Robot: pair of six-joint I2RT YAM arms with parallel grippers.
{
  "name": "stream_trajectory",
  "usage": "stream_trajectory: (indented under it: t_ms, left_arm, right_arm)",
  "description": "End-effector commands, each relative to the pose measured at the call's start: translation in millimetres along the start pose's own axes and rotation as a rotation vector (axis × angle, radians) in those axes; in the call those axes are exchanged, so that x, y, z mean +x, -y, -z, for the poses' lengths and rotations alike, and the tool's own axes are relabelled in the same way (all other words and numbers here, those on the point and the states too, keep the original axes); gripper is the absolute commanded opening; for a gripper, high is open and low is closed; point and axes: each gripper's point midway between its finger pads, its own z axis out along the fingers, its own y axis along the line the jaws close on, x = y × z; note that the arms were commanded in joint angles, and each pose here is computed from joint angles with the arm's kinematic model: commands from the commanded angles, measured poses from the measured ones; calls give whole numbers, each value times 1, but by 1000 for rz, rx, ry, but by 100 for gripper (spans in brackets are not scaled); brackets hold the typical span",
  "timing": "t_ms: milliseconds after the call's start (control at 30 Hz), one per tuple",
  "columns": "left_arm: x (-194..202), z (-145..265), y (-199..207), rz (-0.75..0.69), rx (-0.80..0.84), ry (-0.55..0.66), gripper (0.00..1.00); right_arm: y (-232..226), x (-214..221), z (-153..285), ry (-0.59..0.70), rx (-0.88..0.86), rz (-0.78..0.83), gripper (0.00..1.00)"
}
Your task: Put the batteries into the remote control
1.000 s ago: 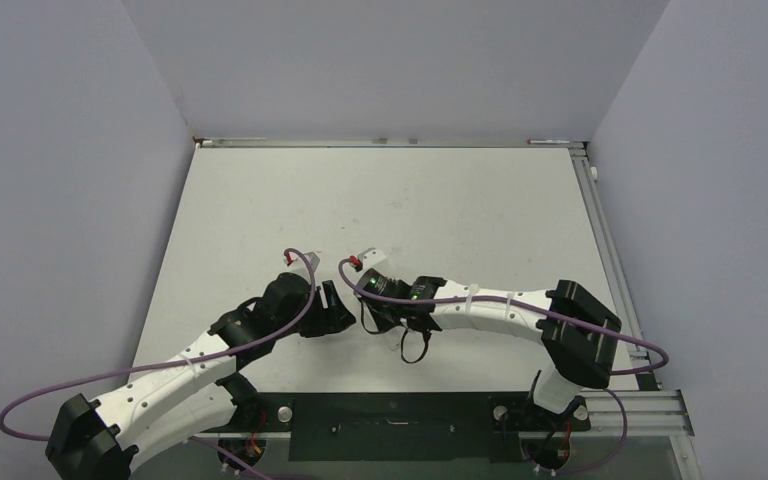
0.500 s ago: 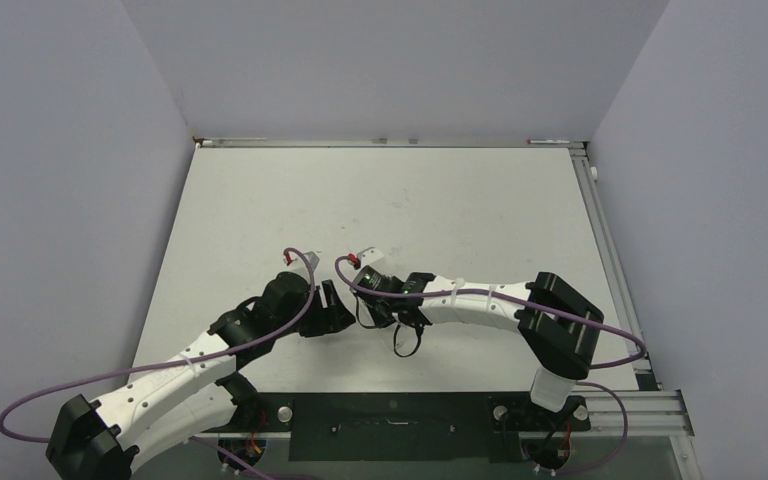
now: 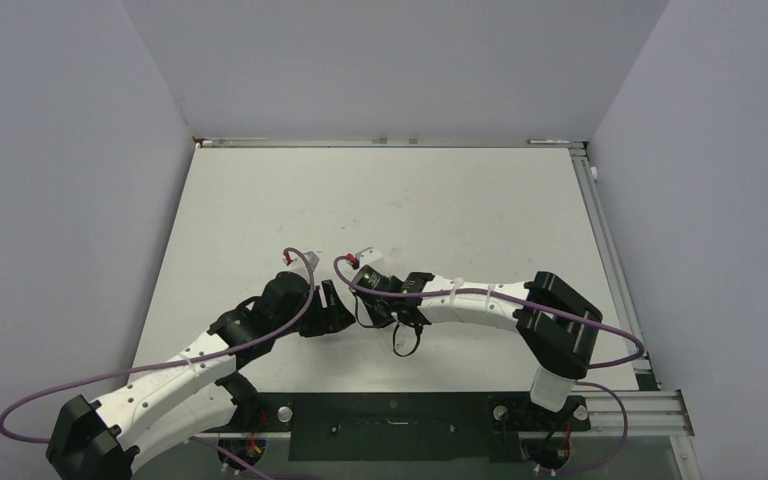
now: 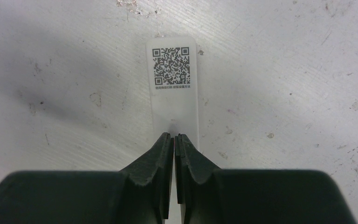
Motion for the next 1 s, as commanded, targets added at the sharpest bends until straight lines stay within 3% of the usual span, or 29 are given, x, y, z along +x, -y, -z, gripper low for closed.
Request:
stream_trajectory:
  t_ms: [0, 967]
  left_arm:
    - [-9, 4, 8, -16, 30, 23, 58]
    - [-8, 4, 8, -9, 30, 23, 58]
  right_arm:
    - [-4, -11, 0, 35, -15, -13, 9]
    - [-5, -2, 3, 24, -24, -5, 9]
